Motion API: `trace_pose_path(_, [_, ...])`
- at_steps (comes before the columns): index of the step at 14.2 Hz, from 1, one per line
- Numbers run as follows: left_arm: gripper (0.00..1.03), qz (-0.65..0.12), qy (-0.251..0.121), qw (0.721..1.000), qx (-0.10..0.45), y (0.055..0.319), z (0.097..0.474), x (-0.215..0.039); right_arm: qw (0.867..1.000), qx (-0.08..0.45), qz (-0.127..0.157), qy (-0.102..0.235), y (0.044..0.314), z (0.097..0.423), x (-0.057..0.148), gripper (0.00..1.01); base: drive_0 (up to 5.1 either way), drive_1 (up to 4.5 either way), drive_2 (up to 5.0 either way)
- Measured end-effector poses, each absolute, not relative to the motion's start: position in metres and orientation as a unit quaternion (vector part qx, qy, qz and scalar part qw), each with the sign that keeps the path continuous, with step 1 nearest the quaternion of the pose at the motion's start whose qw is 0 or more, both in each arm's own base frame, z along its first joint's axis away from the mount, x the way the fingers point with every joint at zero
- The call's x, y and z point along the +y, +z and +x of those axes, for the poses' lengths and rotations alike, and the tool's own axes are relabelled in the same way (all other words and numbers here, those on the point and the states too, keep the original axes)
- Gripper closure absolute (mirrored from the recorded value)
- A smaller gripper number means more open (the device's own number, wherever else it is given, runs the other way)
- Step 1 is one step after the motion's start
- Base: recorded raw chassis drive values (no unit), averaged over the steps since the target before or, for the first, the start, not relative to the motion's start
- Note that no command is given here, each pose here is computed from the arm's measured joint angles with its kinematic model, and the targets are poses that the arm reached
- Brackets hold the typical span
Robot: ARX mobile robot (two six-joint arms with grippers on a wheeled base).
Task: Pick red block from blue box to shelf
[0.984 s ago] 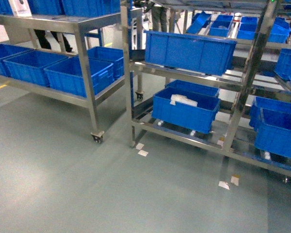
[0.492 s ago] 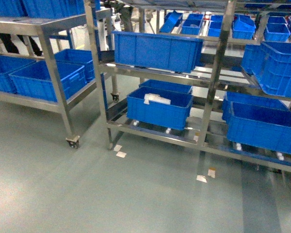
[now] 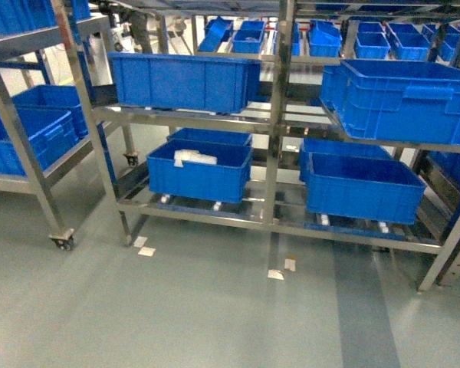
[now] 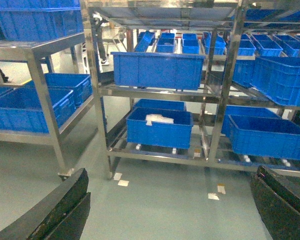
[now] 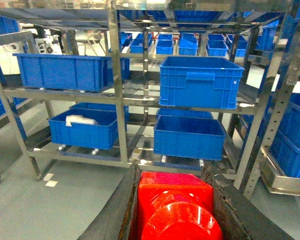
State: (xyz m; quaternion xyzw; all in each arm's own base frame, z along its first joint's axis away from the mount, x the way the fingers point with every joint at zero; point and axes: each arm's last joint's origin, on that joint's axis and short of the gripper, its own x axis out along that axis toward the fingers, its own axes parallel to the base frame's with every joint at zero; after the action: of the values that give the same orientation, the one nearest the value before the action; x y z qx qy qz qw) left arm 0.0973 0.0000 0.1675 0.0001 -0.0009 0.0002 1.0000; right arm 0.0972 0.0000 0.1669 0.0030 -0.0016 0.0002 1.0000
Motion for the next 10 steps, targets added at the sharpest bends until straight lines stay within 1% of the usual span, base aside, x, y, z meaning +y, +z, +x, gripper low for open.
trace_pose_path(7, [0.05, 0.000, 0.000, 1.000, -0.001, 0.1675, 0.0973, 0.0000, 1.000, -0.001, 0.003, 0.000, 0.1669, 0.0972, 0.0000, 0.72, -1.4, -1.42, -1.4])
trace_pose_path(10, [0.05, 0.000, 0.001, 1.000, -0.001, 0.1676, 0.0973, 0.0000, 1.000, -0.002, 0.003, 0.000, 0.1670, 0.0972, 0.0000, 0.72, 0.0, 0.43, -0.4])
